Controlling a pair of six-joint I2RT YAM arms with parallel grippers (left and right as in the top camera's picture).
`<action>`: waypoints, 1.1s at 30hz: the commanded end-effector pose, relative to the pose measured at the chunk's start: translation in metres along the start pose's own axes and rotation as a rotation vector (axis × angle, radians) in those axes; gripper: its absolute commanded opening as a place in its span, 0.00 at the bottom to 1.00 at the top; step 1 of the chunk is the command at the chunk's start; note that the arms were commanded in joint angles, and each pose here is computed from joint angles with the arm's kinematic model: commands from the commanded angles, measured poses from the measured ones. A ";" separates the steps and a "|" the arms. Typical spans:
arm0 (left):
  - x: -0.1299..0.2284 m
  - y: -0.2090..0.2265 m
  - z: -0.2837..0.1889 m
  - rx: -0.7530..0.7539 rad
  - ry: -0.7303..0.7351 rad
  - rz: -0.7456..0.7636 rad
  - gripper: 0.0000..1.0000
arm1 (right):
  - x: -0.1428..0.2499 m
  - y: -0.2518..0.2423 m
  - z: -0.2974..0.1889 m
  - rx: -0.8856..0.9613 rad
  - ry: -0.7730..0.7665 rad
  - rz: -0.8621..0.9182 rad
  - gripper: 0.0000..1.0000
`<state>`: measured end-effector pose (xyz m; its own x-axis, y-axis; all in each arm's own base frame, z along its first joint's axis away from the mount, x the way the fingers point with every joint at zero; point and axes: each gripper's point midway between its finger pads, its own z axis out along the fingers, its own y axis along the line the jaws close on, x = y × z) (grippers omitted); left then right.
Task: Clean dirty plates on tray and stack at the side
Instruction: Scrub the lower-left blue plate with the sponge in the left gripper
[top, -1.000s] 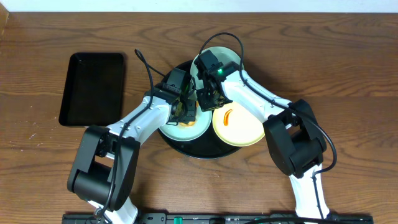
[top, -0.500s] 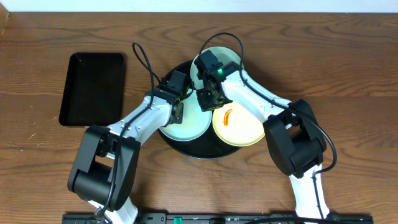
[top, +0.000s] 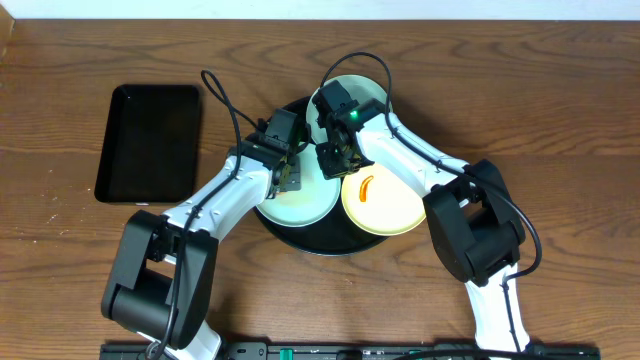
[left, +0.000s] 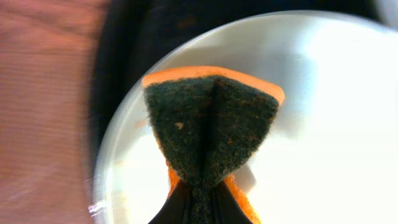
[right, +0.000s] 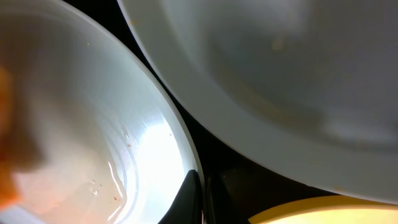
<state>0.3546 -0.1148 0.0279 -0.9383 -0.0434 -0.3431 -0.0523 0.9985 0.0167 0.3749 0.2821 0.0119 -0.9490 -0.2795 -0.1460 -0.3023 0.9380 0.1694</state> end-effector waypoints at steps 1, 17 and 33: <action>0.005 -0.027 0.004 0.156 0.038 -0.066 0.08 | 0.004 0.000 0.008 0.014 0.016 -0.002 0.01; -0.001 0.010 0.020 -0.066 -0.016 -0.047 0.08 | 0.005 -0.001 0.008 0.015 0.019 -0.002 0.01; 0.000 0.062 0.009 -0.326 -0.009 0.072 0.08 | 0.005 -0.001 0.008 0.016 0.021 -0.001 0.01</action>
<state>0.3538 -0.0775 0.0143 -0.9433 0.0104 -0.3318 -0.0711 0.9700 0.2324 0.3748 0.2820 0.0119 -0.9492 -0.2792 -0.1455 -0.3019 0.9382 0.1693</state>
